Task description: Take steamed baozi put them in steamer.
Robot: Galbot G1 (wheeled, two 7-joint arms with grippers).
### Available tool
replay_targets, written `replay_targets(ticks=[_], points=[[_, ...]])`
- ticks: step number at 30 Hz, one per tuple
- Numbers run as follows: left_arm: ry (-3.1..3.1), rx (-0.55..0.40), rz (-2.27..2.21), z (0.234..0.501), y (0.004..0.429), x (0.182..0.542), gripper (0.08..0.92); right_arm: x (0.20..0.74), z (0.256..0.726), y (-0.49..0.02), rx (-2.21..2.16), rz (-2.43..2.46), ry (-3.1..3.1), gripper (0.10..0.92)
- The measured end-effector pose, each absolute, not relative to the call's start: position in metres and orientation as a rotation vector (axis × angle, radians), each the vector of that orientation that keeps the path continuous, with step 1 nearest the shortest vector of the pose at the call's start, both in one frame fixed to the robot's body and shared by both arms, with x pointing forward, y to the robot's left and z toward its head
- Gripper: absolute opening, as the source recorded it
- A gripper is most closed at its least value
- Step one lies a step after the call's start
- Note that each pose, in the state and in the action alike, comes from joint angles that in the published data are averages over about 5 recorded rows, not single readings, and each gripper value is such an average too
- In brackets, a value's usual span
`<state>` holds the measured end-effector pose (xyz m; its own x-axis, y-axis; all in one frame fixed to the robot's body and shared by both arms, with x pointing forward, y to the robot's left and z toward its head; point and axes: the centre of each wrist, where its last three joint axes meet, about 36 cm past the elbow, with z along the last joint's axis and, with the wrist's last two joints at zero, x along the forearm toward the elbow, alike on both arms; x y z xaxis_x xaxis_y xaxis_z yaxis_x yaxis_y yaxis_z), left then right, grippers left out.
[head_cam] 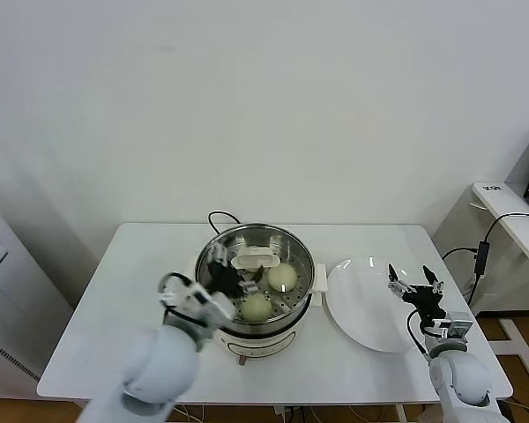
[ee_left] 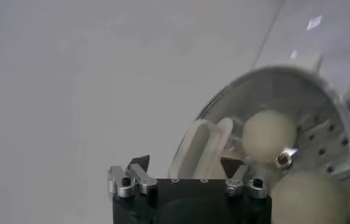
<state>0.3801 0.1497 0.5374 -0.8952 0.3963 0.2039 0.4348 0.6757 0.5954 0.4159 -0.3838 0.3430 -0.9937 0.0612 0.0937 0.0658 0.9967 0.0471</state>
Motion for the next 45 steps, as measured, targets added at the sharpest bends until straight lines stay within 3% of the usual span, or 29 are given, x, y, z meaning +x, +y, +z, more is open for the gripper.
replay_targets(ticks=[10,22,31,45], points=[[-3.111,-0.605,-0.31,0.544,0.233,0.392,0.823,0.416,0.345,-0.382,-0.075,-0.018,-3.06,0.823],[-3.075,-0.288,0.05,0.494,0.304,0.389,0.823,0.412,0.345,-0.381,-0.058,0.03,-3.065,0.823],[-2.983,-0.143,0.054,0.447,0.327,0.382,0.823,0.412,0.345,-0.376,-0.052,0.037,-3.063,0.823],[-2.904,-0.084,0.057,0.411,0.329,0.373,0.823,0.409,0.343,-0.376,-0.052,0.057,-3.043,0.823]])
